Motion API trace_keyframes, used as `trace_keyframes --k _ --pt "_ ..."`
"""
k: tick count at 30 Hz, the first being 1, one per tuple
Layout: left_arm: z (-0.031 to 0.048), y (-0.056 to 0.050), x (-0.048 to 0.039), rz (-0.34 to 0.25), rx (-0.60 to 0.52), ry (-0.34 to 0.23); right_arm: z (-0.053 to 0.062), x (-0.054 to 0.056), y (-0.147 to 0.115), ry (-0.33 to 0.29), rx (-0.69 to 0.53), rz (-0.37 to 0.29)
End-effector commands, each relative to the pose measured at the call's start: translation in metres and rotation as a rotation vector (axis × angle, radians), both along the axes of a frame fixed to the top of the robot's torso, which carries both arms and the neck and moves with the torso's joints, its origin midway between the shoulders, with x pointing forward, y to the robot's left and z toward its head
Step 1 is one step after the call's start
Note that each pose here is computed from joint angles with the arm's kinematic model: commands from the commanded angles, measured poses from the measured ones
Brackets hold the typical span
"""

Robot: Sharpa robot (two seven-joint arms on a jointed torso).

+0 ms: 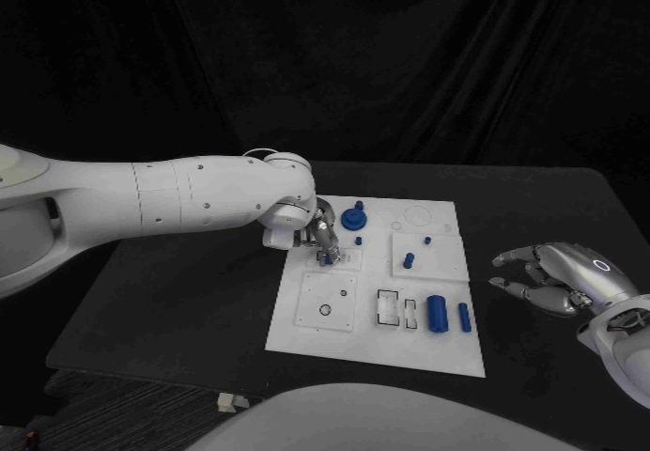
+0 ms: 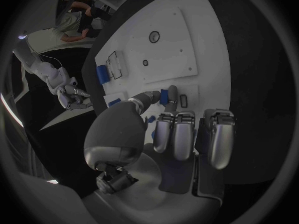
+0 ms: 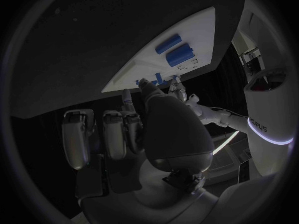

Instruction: Assemble the parts on the task board

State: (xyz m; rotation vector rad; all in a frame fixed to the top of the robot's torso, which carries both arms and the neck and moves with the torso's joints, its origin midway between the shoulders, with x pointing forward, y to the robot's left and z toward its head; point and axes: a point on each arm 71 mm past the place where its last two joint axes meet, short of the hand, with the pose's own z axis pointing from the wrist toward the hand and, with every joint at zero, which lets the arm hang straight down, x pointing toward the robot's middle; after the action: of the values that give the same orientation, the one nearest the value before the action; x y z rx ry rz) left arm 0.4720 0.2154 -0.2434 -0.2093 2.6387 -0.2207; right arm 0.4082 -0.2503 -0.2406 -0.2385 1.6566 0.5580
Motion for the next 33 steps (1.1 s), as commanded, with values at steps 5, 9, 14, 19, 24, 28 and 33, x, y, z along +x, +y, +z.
trace_keyframes --k 5,9,14,19,24,28,33 --pt "-0.0011 -0.002 -0.0041 -0.007 -0.051 0.078 -0.001 0.000 -0.001 -0.004 -0.002 -0.012" --pt "-0.0005 -0.002 -0.0031 -0.021 -0.048 0.107 -0.001 0.000 -0.001 -0.004 -0.002 -0.013" --pt "0.0004 -0.002 -0.0002 -0.041 -0.043 0.135 -0.001 0.000 0.000 -0.003 -0.003 -0.014" --pt "0.0004 -0.003 0.0023 -0.029 -0.068 0.173 -0.001 0.000 0.000 -0.002 -0.003 -0.014" --pt "0.0003 -0.003 0.0060 -0.014 -0.084 0.190 -0.001 0.000 0.000 0.000 -0.005 -0.014" --pt "0.0002 -0.003 0.0090 -0.001 -0.087 0.187 -0.001 0.000 0.000 0.001 -0.006 -0.014" --pt "0.0000 -0.003 0.0132 0.007 -0.077 0.176 -0.002 0.000 0.000 0.003 -0.007 -0.013"
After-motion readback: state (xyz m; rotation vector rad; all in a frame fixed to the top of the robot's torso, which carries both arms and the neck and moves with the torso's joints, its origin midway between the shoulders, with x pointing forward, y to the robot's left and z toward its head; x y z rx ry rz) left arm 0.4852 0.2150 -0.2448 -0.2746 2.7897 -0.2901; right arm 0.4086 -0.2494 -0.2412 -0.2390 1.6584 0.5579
